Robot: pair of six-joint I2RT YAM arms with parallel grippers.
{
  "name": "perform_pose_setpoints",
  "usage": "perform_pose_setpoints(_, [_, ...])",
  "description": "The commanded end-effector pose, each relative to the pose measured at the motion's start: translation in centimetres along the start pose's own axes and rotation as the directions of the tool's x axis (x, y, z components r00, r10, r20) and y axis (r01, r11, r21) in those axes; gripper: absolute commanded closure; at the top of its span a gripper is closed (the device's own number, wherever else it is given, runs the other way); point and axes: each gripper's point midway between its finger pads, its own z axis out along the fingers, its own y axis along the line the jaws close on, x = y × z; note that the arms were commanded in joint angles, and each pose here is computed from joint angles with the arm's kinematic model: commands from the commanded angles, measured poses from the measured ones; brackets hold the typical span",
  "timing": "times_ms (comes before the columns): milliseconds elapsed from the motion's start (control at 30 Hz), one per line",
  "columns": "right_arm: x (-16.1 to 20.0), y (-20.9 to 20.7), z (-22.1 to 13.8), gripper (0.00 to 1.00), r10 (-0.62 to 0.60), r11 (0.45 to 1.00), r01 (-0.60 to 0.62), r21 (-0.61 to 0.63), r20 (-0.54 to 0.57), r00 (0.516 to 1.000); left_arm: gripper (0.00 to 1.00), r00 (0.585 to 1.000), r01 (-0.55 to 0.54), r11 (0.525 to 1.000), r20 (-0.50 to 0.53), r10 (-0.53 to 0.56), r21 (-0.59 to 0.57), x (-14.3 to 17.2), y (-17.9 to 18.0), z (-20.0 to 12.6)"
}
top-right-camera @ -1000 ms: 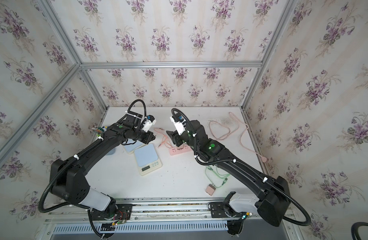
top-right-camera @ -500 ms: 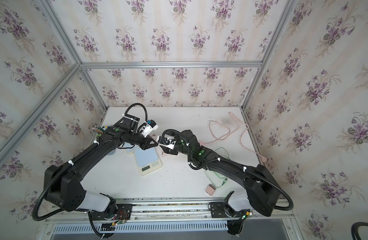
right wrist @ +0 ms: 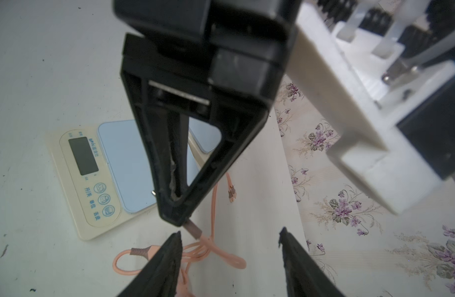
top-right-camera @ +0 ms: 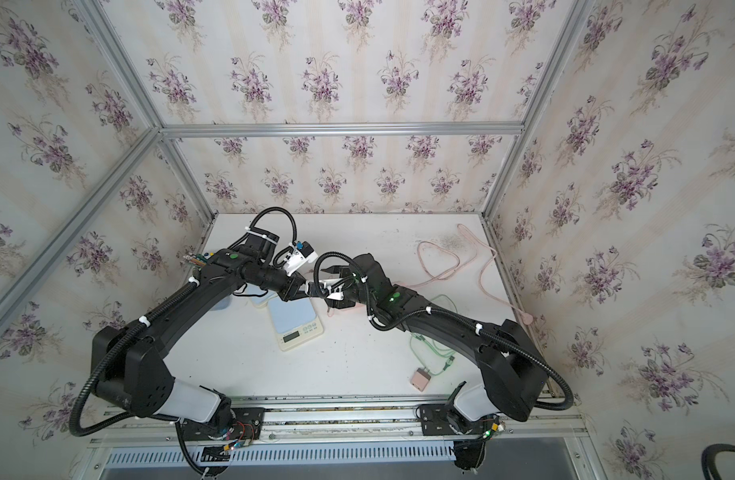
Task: Charge the electronic scale
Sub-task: Pick up the charging cable from the center of the board.
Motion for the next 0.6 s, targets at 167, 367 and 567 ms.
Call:
perform_pose_setpoints(167, [0.9, 0.5, 0.3, 0.39, -0.057, 0.998, 0.056, -0.035, -0.033, 0.998, 1.00, 1.000, -0.024, 0.997, 0.006, 0.024, 0.073, -0.2, -1.3, -0.1])
perform_pose_setpoints(367, [0.5, 0.7, 1.4, 0.43, -0.087, 0.994, 0.084, -0.074, -0.033, 0.996, 1.00, 1.000, -0.017, 0.995, 0.009, 0.017, 0.102, -0.4, -1.7, -0.1])
perform_pose_setpoints(567, [0.1, 1.0, 1.4, 0.99, -0.062, 0.995, 0.060, -0.085, -0.019, 0.998, 1.00, 1.000, -0.022, 0.994, 0.016, 0.020, 0.104, -0.7, -1.8, -0.3])
